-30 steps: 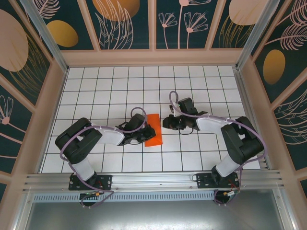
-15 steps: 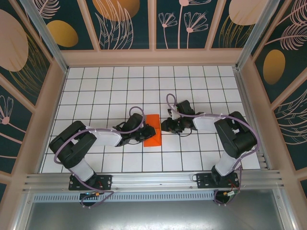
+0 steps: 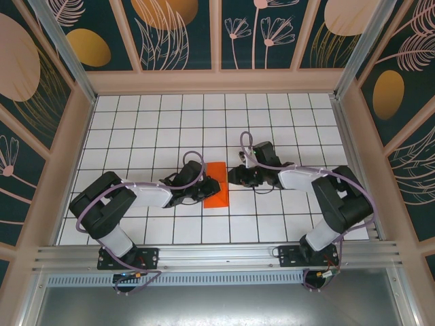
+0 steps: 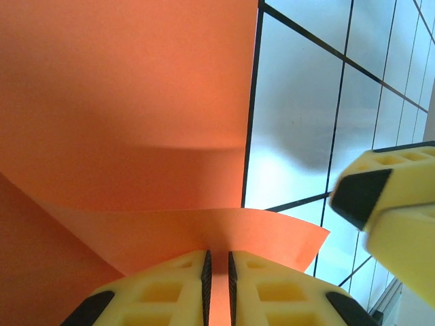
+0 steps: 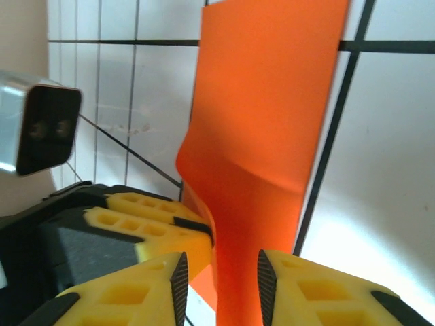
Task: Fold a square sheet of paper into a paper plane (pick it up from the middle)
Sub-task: Fold the triangle a second time at the center of the table.
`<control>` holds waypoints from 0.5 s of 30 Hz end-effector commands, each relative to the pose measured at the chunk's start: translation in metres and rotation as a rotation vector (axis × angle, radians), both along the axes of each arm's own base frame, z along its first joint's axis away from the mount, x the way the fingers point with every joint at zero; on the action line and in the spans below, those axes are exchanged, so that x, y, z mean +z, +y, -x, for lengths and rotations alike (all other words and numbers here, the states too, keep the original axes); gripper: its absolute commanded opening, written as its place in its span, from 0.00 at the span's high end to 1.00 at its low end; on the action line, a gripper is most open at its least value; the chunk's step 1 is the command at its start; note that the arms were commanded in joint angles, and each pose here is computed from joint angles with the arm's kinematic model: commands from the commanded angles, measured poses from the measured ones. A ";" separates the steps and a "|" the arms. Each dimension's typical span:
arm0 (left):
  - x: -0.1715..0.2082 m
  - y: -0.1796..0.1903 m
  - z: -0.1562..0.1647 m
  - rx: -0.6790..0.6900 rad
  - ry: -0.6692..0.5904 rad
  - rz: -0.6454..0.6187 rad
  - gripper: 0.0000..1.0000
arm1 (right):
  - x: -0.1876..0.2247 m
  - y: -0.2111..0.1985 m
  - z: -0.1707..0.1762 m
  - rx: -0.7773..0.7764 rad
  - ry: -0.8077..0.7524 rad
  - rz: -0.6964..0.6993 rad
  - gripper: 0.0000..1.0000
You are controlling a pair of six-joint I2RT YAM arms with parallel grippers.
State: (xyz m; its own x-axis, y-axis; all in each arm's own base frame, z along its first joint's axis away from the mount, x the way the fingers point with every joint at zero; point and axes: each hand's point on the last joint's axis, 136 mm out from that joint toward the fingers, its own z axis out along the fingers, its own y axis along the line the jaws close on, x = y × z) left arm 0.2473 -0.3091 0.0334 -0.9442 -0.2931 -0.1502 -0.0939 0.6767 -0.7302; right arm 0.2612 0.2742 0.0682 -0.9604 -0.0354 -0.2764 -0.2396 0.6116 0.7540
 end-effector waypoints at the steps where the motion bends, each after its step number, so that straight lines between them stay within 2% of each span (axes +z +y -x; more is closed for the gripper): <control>1: -0.005 0.005 0.001 0.011 0.014 -0.015 0.82 | 0.012 0.004 -0.002 0.010 -0.029 -0.052 0.62; 8: -0.003 0.006 0.001 0.015 0.009 -0.013 0.82 | 0.000 0.012 0.002 0.049 0.009 -0.036 0.63; 15: -0.001 0.006 0.001 0.017 0.007 -0.008 0.82 | -0.006 0.015 0.001 0.071 0.027 -0.031 0.77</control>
